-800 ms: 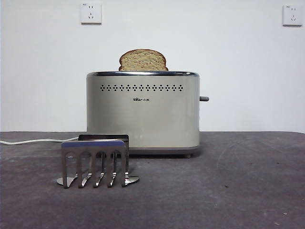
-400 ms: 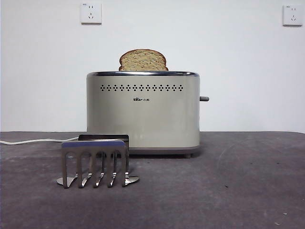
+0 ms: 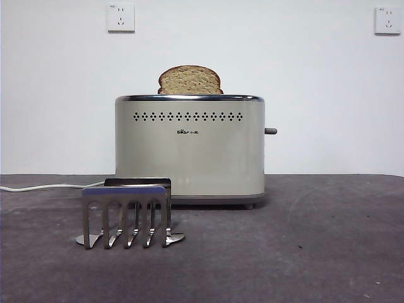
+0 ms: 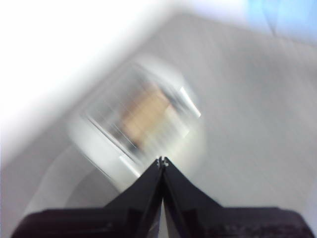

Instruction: Pick up a slice of bread from the rack,put the bread on the toaster,press the button

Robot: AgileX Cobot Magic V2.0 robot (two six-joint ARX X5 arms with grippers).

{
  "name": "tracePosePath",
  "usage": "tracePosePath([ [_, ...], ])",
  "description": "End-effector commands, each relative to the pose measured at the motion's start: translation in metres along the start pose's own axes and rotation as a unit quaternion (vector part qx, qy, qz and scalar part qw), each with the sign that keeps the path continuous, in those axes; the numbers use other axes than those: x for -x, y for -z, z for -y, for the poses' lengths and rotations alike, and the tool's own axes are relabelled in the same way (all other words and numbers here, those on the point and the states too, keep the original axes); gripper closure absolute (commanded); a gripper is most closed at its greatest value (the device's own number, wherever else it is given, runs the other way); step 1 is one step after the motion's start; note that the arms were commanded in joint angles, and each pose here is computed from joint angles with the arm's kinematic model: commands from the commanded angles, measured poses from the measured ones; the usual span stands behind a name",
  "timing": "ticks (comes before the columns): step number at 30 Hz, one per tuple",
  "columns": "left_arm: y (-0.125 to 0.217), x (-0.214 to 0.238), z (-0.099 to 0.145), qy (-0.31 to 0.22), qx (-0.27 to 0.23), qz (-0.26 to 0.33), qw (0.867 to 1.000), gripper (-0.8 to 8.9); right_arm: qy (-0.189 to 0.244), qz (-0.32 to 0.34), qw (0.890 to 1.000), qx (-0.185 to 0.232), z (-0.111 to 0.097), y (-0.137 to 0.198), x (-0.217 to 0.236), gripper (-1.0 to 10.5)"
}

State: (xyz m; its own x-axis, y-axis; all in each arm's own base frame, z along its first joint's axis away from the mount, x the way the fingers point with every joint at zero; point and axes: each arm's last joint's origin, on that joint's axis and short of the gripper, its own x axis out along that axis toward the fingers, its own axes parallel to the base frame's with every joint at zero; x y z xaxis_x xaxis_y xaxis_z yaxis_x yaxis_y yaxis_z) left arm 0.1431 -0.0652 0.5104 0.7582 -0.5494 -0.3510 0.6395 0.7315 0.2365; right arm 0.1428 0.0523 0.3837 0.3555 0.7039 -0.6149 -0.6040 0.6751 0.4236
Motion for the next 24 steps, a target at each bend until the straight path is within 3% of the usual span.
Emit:
tracePosePath([
  [1,-0.001,0.038,-0.002,-0.040,-0.024,0.091,0.995,8.17,0.000,-0.002,1.000,0.000,0.001,0.001,-0.002,9.5],
  [5,0.015,0.067,0.003,-0.108,-0.035,0.136,0.984,8.17,0.000,-0.002,1.000,0.000,0.001,0.001,-0.002,9.5],
  [11,0.070,0.074,0.019,-0.226,-0.034,0.141,0.963,8.17,0.000,-0.002,1.000,0.000,0.001,0.001,-0.002,9.5],
  [16,0.124,0.057,0.032,-0.251,-0.034,0.144,0.957,8.17,0.000,-0.002,1.000,0.000,0.001,0.001,-0.002,9.5],
  [24,0.211,0.014,0.045,-0.254,-0.003,0.142,0.957,8.17,0.000,-0.002,1.000,0.000,0.001,0.001,-0.001,9.5],
])
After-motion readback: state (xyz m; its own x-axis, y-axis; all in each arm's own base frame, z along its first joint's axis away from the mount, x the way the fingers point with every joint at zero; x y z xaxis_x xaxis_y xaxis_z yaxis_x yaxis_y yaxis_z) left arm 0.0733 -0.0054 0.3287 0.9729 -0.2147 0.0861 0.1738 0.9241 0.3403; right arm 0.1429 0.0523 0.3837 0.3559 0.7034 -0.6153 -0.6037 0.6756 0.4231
